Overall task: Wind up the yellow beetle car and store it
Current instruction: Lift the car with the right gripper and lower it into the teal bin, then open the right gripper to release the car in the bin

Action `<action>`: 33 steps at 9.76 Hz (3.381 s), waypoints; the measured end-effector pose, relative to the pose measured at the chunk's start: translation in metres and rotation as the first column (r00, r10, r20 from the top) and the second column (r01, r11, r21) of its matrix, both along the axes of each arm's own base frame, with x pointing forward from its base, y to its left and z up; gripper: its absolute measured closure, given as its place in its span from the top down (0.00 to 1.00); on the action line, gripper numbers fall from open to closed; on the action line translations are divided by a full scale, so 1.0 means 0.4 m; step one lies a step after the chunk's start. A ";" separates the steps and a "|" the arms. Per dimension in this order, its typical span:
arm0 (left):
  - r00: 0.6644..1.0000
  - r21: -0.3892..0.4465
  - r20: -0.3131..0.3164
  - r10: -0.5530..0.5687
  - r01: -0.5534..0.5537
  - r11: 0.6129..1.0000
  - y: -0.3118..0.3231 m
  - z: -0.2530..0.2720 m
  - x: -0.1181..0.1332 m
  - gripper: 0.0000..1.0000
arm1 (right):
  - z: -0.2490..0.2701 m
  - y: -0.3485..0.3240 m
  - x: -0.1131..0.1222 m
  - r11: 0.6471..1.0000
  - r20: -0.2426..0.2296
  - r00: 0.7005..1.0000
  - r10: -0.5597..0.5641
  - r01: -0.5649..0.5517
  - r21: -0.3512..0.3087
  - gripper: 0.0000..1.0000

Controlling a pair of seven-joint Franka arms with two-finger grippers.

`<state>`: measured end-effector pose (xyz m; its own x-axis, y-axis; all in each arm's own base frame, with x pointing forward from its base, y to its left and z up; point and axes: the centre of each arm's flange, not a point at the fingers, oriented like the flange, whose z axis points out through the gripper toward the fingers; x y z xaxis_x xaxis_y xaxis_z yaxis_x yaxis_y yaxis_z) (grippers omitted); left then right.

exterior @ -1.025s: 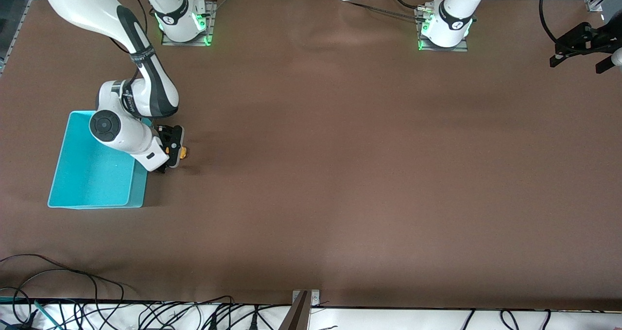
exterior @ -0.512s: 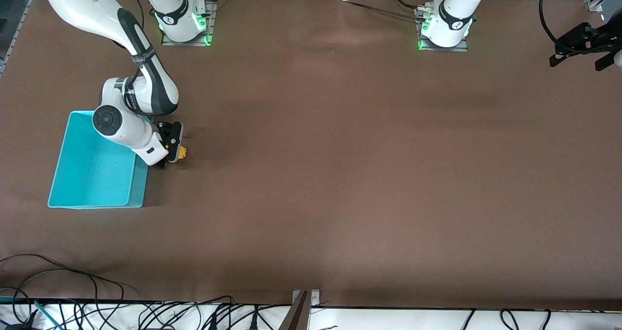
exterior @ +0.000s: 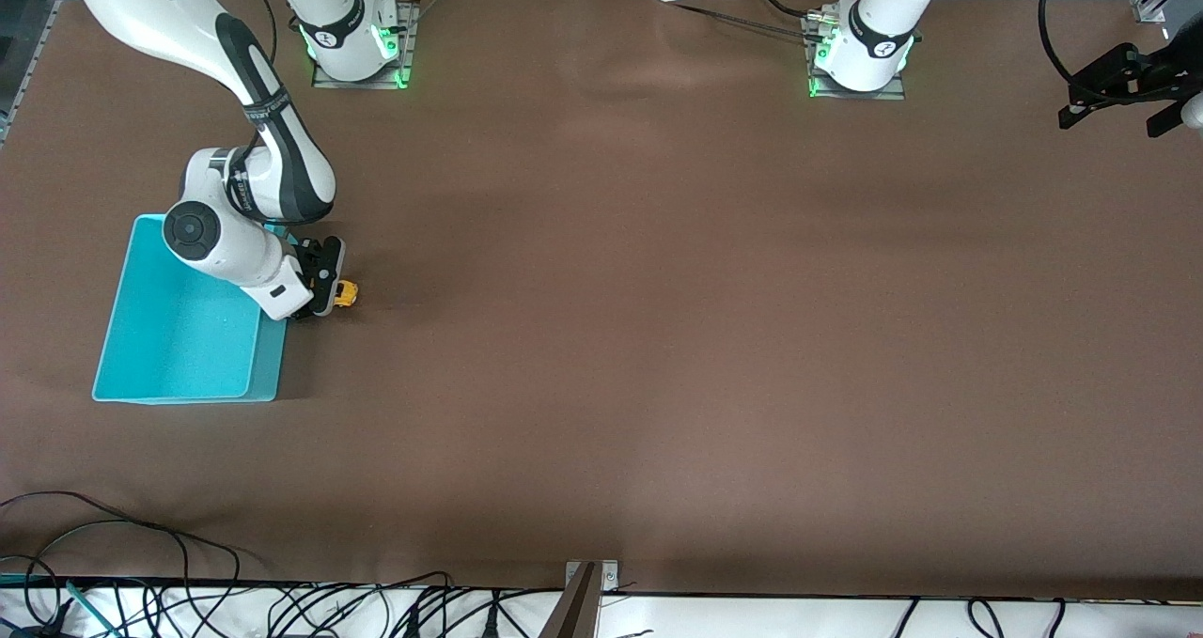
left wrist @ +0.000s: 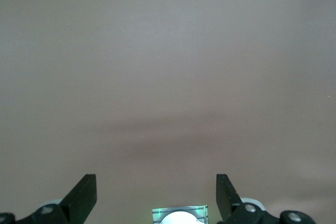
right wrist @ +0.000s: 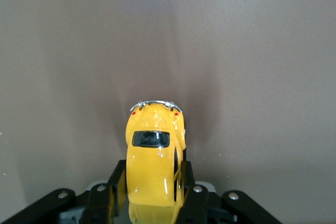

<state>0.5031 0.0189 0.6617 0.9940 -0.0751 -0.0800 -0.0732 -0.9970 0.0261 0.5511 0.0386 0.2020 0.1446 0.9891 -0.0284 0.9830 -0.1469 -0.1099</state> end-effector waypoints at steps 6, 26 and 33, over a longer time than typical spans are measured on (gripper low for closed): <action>1.000 0.000 0.001 0.000 0.000 1.000 0.000 0.001 0.000 1.00 | 0.387 0.146 0.087 0.985 -0.016 0.985 -0.171 0.171 0.024 0.44; 1.000 0.000 -0.001 0.000 0.000 1.000 0.001 0.000 0.001 1.00 | 0.022 -0.538 -0.039 0.795 -0.054 0.797 -0.601 0.591 -0.135 0.44; 0.999 0.003 0.000 -0.036 0.036 0.999 -0.054 0.001 0.001 1.00 | 0.000 -0.599 -0.063 0.802 -0.067 0.803 -0.592 0.578 -0.149 0.44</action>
<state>0.5037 -0.0025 0.6621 0.9906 -0.1104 -0.0807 -0.1088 -0.9938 0.0231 0.5259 -0.2011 0.2020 0.6843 0.7054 -0.1846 0.6890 -0.7084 -0.1528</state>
